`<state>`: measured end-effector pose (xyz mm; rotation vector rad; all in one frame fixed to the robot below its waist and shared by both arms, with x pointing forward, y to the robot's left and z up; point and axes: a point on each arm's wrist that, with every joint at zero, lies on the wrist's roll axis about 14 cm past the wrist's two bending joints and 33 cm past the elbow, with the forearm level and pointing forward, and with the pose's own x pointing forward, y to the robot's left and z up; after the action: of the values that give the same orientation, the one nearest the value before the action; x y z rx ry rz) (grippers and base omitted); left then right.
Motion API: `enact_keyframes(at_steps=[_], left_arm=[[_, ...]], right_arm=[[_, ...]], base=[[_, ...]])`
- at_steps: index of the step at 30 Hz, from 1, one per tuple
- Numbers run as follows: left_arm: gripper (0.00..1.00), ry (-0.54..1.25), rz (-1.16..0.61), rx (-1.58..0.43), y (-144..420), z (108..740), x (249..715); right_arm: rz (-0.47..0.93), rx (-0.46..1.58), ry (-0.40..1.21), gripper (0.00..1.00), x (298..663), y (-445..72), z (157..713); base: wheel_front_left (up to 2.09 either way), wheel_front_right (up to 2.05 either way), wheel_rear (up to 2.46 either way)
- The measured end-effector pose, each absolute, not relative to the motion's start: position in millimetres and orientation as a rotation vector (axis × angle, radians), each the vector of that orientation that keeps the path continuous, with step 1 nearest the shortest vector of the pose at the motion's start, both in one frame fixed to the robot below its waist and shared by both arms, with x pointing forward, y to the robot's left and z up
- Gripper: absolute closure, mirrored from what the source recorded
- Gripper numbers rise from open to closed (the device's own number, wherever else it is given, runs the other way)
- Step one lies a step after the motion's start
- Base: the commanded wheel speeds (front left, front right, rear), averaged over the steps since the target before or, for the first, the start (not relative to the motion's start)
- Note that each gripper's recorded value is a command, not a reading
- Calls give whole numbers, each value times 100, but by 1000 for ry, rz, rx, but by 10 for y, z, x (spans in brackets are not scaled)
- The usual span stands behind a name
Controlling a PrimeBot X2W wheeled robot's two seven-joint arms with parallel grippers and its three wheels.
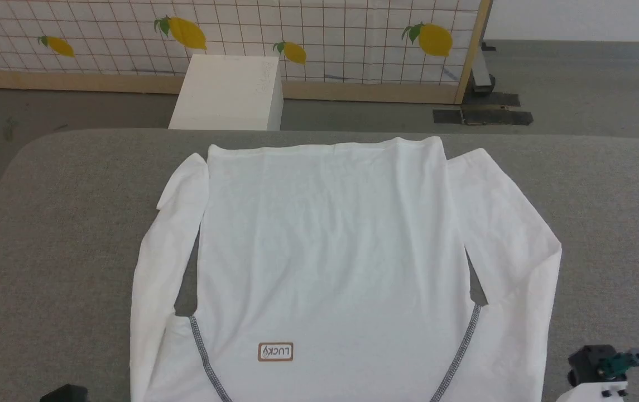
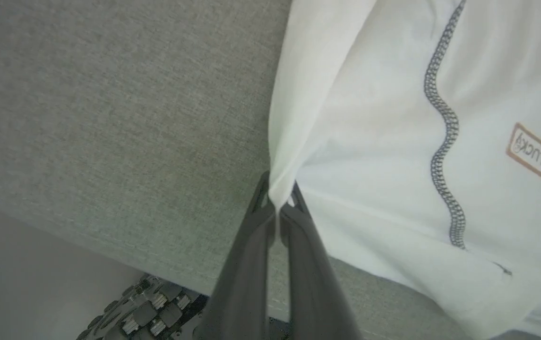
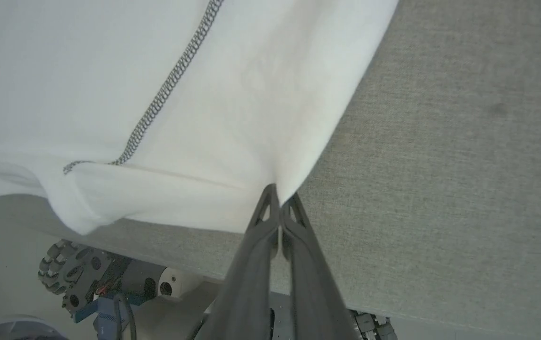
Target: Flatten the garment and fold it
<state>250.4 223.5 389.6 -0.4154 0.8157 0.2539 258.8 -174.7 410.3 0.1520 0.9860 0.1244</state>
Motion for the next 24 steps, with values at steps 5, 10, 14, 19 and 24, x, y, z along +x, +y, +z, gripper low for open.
enact_keyframes(at_steps=[5,10,14,19,24], left_arm=[[100,829,262,-461,2203,3781,2569],[0,826,265,-469,2238,3742,2618],[0,793,283,-469,2327,3806,2683],[0,651,313,-450,2546,4157,2875],[0,307,353,-305,2891,4848,3264]], right_arm=[[165,168,1106,100,2419,-1590,3768],[161,176,1081,0,2494,-1586,3745],[128,189,995,0,2643,-1693,3891],[58,218,813,0,2895,-1959,4307],[-73,200,517,0,3317,-2421,4927]], base=[[0,0,0],[0,0,0],[0,0,0],[0,0,0],[0,0,0]])
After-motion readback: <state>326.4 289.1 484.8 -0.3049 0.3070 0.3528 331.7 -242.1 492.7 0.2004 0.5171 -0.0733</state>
